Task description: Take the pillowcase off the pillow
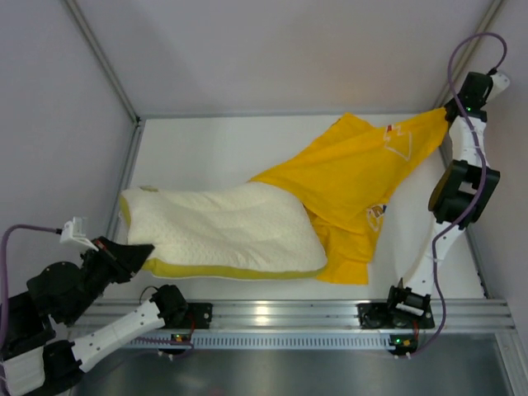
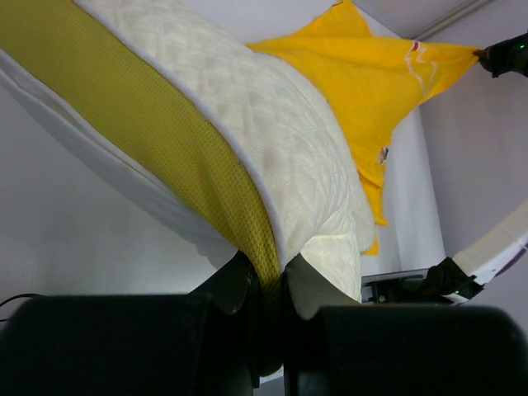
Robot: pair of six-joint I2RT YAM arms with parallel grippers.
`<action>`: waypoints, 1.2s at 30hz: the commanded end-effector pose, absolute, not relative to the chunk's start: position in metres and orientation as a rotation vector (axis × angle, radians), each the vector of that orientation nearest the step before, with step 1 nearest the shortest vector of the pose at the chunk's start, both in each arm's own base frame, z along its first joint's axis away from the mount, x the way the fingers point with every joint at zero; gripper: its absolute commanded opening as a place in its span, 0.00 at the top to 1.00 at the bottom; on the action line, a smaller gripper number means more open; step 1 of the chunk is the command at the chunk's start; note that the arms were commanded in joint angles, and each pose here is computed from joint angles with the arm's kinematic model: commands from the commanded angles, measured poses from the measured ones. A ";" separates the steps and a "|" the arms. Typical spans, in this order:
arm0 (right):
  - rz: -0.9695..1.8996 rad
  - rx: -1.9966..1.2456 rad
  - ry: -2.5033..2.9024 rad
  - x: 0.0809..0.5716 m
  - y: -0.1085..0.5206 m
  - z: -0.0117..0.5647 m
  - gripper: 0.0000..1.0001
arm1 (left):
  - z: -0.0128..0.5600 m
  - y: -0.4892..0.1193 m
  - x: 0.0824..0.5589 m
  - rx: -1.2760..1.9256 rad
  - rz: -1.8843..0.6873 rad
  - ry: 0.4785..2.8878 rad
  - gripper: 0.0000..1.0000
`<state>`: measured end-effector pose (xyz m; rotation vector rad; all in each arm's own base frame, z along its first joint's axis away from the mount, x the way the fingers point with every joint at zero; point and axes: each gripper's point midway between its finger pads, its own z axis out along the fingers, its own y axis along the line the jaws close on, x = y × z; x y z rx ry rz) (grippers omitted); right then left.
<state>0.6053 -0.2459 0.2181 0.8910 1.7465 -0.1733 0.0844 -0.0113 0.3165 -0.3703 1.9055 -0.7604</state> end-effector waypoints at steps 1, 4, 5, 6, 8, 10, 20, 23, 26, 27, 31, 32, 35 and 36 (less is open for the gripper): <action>-0.209 0.948 1.601 0.572 -0.257 0.262 1.00 | 0.333 -0.032 0.100 -0.355 -0.798 1.848 1.00; -0.271 0.905 1.585 0.562 -0.260 0.287 1.00 | 0.359 -0.013 0.089 -0.348 -0.791 1.829 1.00; -0.274 0.880 1.582 0.560 -0.259 0.296 1.00 | 0.363 -0.002 0.084 -0.373 -0.789 1.819 1.00; -0.244 0.842 1.594 0.562 -0.252 0.301 1.00 | 0.360 0.009 0.079 -0.403 -0.773 1.829 1.00; -0.189 0.793 1.619 0.557 -0.237 0.309 1.00 | 0.370 0.025 0.071 -0.444 -0.813 1.774 1.00; -0.144 0.774 1.712 0.551 -0.212 0.298 1.00 | 0.367 0.021 0.071 -0.457 -0.843 1.769 1.00; 0.440 0.839 1.951 0.439 -0.054 0.220 0.01 | 0.340 -0.040 0.089 -0.373 -0.938 1.844 1.00; 0.436 0.705 2.073 0.391 0.004 0.193 0.01 | 0.333 -0.061 0.094 -0.337 -0.974 1.867 1.00; 0.548 0.541 2.118 0.337 0.072 0.190 0.00 | 0.323 -0.086 0.100 -0.282 -0.977 1.926 1.00; 0.624 0.527 2.146 0.319 0.087 0.174 0.01 | 0.326 -0.096 0.102 -0.272 -1.015 1.925 1.00; 0.984 0.434 2.046 0.259 0.134 0.199 0.01 | 0.303 -0.149 0.119 -0.184 -1.078 1.974 1.00; 0.987 0.428 2.059 0.247 0.140 0.197 0.01 | 0.295 -0.162 0.125 -0.164 -1.067 2.004 1.00; 1.027 0.416 2.033 0.213 0.144 0.206 0.01 | 0.289 -0.189 0.136 -0.121 -1.075 2.041 1.00; 1.048 0.404 2.032 0.203 0.147 0.210 0.01 | 0.288 -0.194 0.138 -0.116 -1.075 2.053 1.00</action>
